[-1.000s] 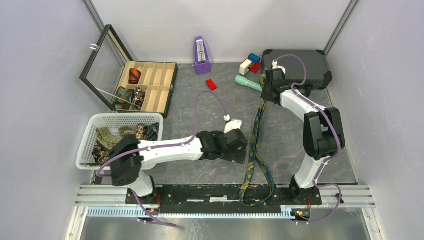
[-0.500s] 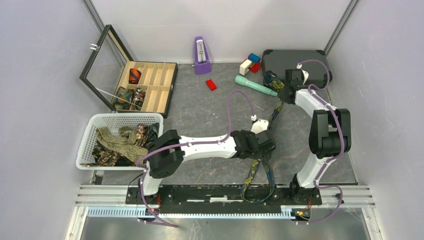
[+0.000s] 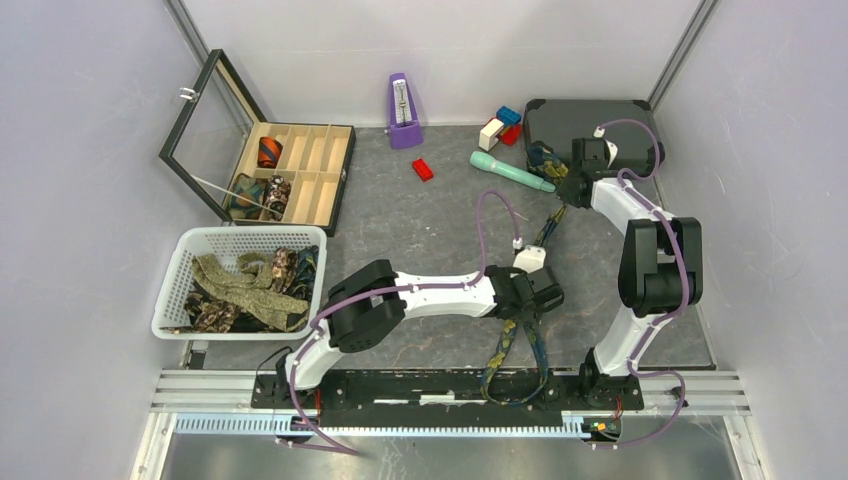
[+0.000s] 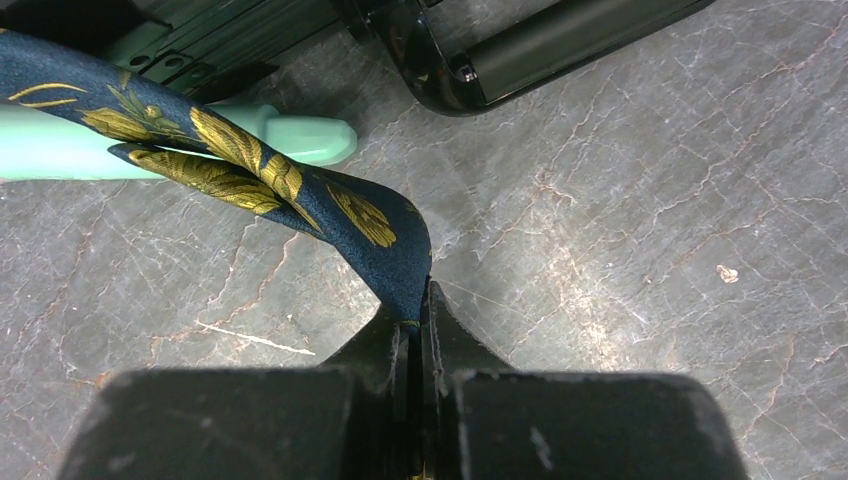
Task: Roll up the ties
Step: Flatten out the tie at the center of the board.
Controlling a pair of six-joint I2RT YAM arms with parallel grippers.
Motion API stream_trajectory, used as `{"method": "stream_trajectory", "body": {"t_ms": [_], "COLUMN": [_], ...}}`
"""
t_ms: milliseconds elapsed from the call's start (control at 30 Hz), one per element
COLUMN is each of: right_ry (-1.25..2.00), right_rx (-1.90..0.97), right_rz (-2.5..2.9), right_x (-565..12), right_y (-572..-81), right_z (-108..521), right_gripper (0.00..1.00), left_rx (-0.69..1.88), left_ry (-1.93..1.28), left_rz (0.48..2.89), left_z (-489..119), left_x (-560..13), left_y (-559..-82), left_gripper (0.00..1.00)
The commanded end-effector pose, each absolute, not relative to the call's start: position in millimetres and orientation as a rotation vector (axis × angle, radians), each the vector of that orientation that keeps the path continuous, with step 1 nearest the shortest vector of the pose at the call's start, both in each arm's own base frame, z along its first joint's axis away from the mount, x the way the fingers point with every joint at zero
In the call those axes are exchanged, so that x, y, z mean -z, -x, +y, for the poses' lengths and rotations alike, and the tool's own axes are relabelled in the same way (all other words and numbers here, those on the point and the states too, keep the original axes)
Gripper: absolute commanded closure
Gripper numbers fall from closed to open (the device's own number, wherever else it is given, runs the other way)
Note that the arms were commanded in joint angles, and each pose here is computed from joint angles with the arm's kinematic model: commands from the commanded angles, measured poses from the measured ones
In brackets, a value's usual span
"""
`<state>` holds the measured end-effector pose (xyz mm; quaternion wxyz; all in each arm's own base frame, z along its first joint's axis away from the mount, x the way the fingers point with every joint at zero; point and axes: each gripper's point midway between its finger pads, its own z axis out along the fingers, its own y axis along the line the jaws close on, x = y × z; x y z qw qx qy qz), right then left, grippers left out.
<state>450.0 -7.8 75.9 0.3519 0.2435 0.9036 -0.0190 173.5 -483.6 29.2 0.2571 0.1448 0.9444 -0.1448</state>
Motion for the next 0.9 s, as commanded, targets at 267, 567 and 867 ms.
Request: {"method": "stream_trajectory", "body": {"t_ms": [267, 567, 867], "right_ry": [-0.594, -0.574, -0.539], "right_rx": [-0.123, -0.379, -0.539], "right_rz": [2.275, 2.202, 2.026], "right_x": [-104.8, -135.1, -172.4], "right_y": [-457.8, -454.5, -425.8], "right_z": [6.2, 37.6, 53.2], "right_gripper": [1.00, 1.00, 1.00], "left_rx": [0.122, -0.295, -0.543], "left_ry": [-0.472, -0.687, -0.845], "left_rz": [2.443, 2.208, 1.900], "left_z": [-427.5, -346.8, -295.6], "left_x": [-55.0, -114.5, -196.0], "left_y": [-208.0, -253.4, -296.0], "left_gripper": [0.81, 0.98, 0.98]}}
